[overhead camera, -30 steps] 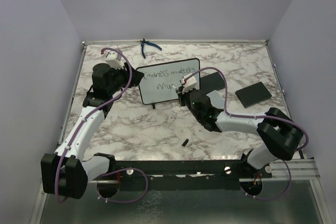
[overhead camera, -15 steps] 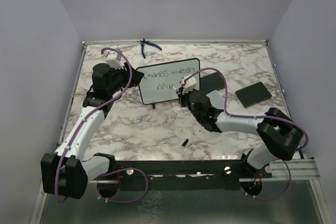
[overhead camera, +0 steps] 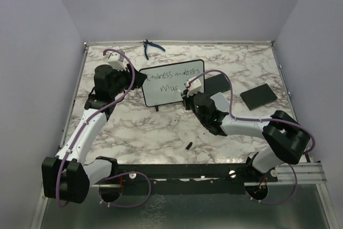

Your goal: Write a sentence on the whiteboard

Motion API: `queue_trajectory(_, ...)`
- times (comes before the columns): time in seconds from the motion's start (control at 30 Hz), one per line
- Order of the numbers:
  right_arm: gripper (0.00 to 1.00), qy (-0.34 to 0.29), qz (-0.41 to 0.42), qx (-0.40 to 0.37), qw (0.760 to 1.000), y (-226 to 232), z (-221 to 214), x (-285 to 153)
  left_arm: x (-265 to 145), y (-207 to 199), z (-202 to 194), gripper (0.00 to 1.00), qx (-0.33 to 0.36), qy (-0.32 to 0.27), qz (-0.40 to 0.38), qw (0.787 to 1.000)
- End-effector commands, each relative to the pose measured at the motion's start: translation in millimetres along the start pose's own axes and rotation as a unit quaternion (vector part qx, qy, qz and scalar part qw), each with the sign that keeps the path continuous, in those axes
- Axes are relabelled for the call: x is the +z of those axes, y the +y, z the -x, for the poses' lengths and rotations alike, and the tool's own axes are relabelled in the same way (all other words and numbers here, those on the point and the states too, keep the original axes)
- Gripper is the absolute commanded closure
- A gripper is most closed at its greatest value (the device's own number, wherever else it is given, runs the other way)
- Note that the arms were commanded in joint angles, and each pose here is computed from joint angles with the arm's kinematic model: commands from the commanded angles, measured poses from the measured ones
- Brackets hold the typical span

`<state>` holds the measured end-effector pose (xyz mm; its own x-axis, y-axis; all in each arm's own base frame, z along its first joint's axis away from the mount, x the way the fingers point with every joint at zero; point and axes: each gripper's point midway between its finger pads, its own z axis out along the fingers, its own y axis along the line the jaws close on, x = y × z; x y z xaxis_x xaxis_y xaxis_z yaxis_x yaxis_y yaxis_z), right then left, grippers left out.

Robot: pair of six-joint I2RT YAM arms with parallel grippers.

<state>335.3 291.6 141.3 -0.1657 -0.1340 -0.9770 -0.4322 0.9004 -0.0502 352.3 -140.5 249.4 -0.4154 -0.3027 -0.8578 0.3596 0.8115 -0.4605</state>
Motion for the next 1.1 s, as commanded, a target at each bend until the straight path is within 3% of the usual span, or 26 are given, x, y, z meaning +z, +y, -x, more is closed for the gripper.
queue_trajectory(0.0,1.00,0.006,-0.036,-0.005,0.999,-17,-5,-4,-4,-9,6,0.51,0.009,-0.012,-0.018,1.000)
queue_trajectory(0.4,0.99,0.001,-0.028,-0.005,1.000,-17,-1,-10,-4,-10,6,0.51,0.010,-0.012,-0.019,1.000)
queue_trajectory(0.63,0.99,-0.037,0.000,0.007,0.999,-13,26,-25,-4,-9,6,0.51,0.010,-0.012,-0.018,1.000)
queue_trajectory(1.07,1.00,-0.067,-0.014,-0.004,0.998,-11,53,-7,-5,-10,6,0.51,0.012,-0.013,-0.018,1.000)
